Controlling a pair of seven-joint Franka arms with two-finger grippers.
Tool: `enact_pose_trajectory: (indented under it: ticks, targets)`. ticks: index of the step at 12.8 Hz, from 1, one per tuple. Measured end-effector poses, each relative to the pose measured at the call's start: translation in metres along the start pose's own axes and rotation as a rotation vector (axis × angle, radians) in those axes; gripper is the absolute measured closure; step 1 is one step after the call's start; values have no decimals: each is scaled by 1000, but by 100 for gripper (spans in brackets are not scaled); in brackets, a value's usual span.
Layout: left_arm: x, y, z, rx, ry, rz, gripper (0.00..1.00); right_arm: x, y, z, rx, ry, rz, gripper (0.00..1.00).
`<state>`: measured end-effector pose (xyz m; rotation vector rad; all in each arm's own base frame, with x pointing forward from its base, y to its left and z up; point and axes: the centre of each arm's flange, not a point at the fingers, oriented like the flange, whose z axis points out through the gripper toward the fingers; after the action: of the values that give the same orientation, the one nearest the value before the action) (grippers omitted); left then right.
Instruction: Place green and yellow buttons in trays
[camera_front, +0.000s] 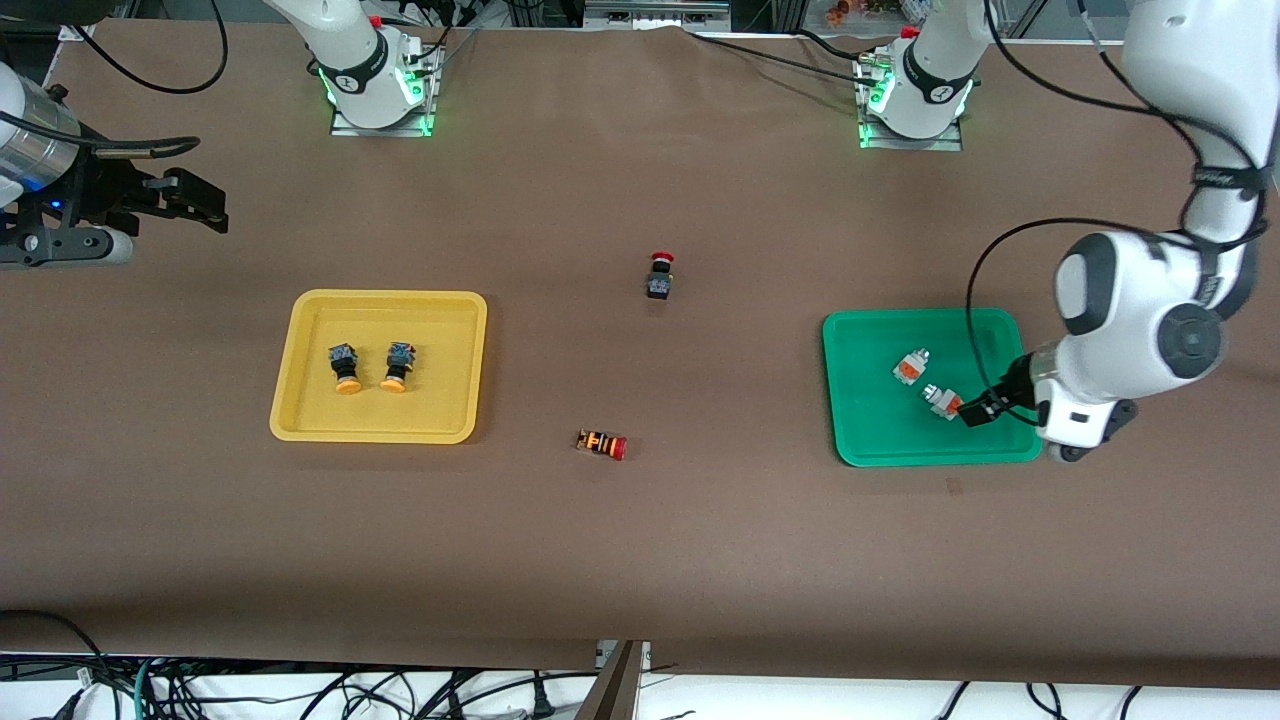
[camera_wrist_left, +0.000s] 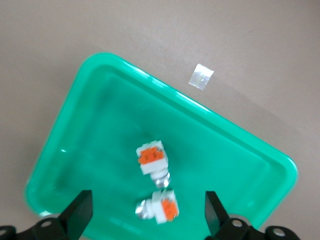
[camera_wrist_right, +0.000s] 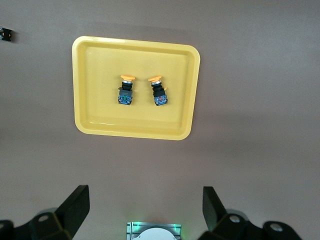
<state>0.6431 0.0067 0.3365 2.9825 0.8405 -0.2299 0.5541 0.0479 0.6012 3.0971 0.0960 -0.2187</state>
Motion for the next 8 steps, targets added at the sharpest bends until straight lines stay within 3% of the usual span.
enact_pose_trajectory:
  ticks: [2,4,6,8]
  targets:
    - [-3,-6,-77,23,-37,52,0,1,0,0,0,0,0,0]
    - [-4,-27,-149,8,-12,96,0,2,0,0,0,0,0,0]
    - [-20,-45,-189,9,15,212,0,2,0,0,0,1,0,0]
    - [-44,-48,-195,23,44,355,0,2,0,0,0,1,0,0]
